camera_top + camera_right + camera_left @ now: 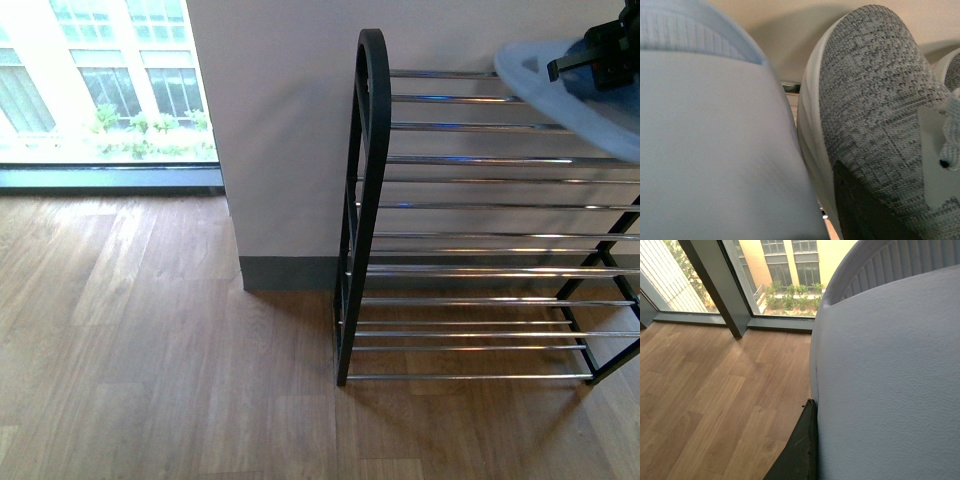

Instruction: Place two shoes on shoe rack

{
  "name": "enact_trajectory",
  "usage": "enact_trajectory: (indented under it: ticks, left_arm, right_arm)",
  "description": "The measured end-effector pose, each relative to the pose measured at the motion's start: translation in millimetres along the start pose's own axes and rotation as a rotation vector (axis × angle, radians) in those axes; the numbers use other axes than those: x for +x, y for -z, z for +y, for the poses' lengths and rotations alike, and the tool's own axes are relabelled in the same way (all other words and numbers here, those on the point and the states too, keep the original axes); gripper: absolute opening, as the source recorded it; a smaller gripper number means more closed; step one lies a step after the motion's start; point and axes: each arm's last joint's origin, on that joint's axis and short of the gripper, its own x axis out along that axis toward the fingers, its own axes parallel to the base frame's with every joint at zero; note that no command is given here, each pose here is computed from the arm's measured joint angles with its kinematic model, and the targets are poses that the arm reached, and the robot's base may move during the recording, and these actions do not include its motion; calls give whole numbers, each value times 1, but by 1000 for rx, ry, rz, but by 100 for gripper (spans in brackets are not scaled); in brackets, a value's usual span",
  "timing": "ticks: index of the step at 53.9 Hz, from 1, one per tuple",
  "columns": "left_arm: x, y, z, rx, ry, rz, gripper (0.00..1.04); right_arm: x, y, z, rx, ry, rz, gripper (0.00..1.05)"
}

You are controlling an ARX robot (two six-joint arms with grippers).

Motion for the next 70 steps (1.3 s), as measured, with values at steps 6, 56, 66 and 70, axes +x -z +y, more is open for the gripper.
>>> enact_trajectory:
  ticks: [6, 56, 66, 70]
  left_arm:
    - [0, 0, 0, 0, 0, 0, 2]
    - [0, 0, 0, 0, 0, 0, 2]
    - [0, 0, 0, 0, 0, 0, 2]
    - [0, 0, 0, 0, 0, 0, 2]
  right_arm:
    - [-9, -1, 0, 7, -22, -28, 43]
    - [-210, 90, -57, 314, -304, -659, 96]
    - [-240, 136, -59, 417, -255, -768, 96]
    - [-241, 147, -56, 451, -226, -785, 96]
